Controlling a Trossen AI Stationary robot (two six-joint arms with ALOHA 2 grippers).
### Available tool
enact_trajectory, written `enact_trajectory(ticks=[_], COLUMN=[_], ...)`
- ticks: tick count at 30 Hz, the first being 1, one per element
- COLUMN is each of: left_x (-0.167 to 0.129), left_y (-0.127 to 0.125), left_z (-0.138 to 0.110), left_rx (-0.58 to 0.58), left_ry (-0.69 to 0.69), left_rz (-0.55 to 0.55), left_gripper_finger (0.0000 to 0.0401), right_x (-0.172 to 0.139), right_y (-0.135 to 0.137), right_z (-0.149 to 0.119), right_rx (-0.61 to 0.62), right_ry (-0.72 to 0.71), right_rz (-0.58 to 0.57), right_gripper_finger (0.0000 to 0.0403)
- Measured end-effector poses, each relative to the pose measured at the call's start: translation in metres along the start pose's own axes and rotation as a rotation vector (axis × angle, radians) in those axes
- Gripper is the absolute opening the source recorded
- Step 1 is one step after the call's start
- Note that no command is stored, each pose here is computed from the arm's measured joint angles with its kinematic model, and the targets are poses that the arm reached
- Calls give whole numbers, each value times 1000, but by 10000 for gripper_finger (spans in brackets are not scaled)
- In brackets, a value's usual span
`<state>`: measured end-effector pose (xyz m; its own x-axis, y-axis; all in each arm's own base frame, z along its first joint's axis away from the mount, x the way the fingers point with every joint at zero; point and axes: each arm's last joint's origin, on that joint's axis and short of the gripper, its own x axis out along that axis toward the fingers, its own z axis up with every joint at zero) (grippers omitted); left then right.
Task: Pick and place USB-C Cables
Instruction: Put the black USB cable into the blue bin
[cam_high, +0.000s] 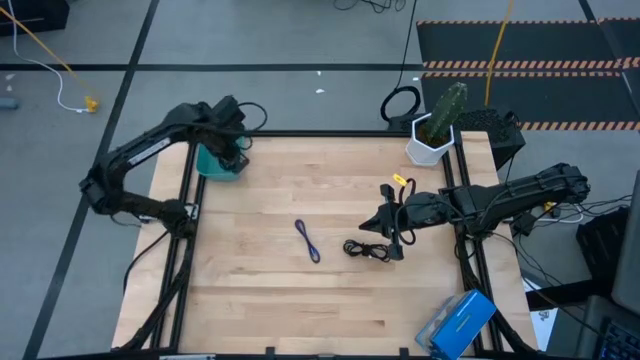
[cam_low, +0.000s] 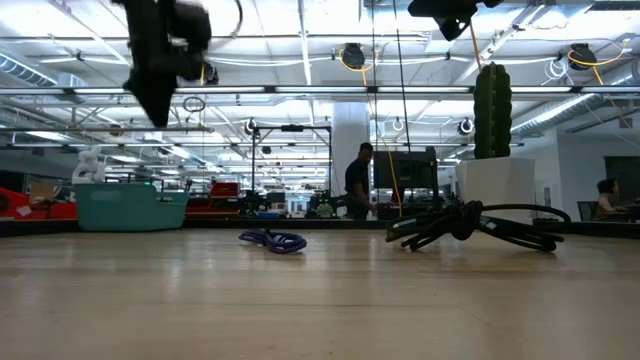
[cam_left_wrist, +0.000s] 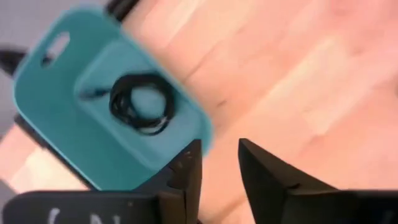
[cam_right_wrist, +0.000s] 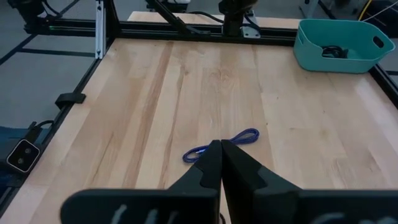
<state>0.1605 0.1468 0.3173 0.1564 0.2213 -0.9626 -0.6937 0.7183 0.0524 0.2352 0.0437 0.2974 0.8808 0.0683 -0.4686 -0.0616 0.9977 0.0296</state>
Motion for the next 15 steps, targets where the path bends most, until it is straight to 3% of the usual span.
enact_trajectory(ticks=[6, 11, 15], left_x=[-46, -62, -71], left_y=[-29, -49, -69], left_z=[-37, -68, -80], left_rx=[67, 101, 166], left_ry=[-96, -102, -182], left_rz=[-68, -132, -192], left_gripper_finger=[60, 12, 7], right_x=[0, 0, 0], right_y=[0, 0, 0], right_z=[0, 1, 1], right_rx=[0, 4, 4], right_ry=[-1, -8, -9], right_rz=[-3, -3, -2], right_gripper_finger=[0, 0, 0])
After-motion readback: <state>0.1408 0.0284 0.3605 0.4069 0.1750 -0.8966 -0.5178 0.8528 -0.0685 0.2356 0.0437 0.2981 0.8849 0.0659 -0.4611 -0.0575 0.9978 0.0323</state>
